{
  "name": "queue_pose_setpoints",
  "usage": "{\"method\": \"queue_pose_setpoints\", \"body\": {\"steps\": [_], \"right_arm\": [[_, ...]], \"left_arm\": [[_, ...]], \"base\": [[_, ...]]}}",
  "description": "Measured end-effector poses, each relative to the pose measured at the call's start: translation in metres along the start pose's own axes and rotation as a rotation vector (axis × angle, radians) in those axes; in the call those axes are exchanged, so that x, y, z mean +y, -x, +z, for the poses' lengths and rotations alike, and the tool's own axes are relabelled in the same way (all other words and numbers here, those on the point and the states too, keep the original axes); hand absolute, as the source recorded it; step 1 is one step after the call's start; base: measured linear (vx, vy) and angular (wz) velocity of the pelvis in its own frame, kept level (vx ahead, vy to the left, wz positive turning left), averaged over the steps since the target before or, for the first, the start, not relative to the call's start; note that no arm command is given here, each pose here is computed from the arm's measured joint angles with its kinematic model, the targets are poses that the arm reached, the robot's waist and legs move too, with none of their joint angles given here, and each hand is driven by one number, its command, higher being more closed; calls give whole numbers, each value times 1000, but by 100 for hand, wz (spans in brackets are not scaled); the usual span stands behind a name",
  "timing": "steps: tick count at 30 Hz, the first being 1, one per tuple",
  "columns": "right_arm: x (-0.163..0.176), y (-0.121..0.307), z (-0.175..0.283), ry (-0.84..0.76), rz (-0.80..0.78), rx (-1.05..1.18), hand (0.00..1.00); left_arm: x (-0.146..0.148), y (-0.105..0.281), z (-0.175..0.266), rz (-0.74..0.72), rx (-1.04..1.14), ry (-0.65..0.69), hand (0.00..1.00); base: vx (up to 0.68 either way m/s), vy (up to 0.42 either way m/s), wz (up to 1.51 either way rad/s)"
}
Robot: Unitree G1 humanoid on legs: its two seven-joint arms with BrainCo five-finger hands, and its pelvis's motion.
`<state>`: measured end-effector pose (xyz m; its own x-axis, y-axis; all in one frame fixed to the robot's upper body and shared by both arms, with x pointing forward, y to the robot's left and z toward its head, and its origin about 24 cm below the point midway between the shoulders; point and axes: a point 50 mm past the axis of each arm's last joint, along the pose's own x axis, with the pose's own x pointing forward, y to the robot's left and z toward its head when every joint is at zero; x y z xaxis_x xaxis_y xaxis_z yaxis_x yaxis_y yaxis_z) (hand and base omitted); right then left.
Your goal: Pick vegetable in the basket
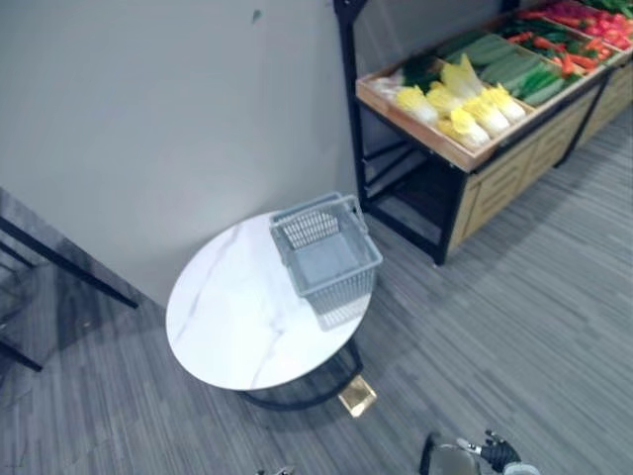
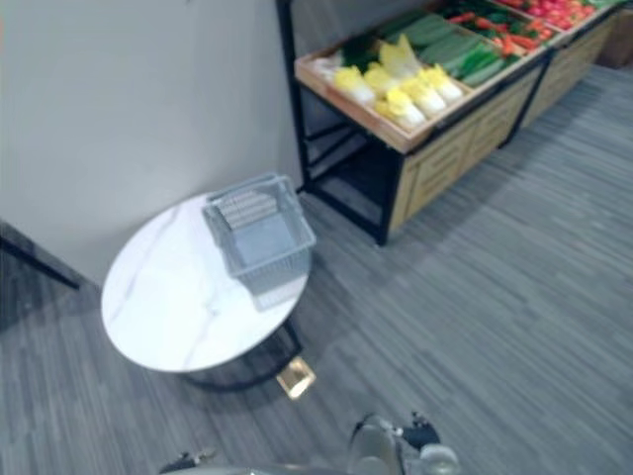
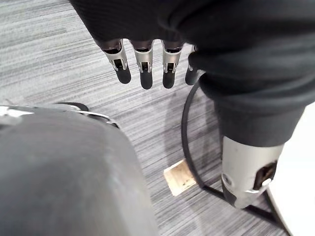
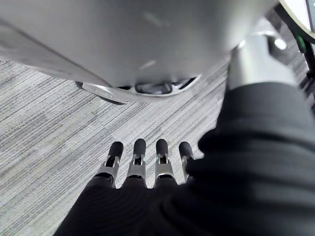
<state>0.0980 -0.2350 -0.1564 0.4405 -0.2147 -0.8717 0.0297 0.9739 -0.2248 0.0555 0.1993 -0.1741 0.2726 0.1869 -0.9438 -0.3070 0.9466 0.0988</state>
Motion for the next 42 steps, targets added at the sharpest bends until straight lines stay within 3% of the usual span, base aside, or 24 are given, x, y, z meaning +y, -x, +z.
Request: {"method": "queue_pose_setpoints", "body": {"steps": [6,15,26,33,38,42], "right_arm": [[2,1,-10,20,13,51,0],[17,5,-25,0,38,96,0],[21,5,-21,-42,35,63,0],[27,3,-13,-33,52,44,0],[11,2,-13,54,34,47,0],[13,2,-14,66,41,54,0]], "left_arm": [[8,1,-5,32,15,46,0],[19,1,-8,51,28,-45,0],[21,0,-1,18,18,-284,0],[27,0,5,45,5,-235,0],[9,0,-2,13,11,-171,0],[11,0,-1,20,7,-152,0]], "base": [[287,11,24],[163,124,37],[13,-29,6],[50,-156,38],[164,-203,35],[164,-100,49]]}}
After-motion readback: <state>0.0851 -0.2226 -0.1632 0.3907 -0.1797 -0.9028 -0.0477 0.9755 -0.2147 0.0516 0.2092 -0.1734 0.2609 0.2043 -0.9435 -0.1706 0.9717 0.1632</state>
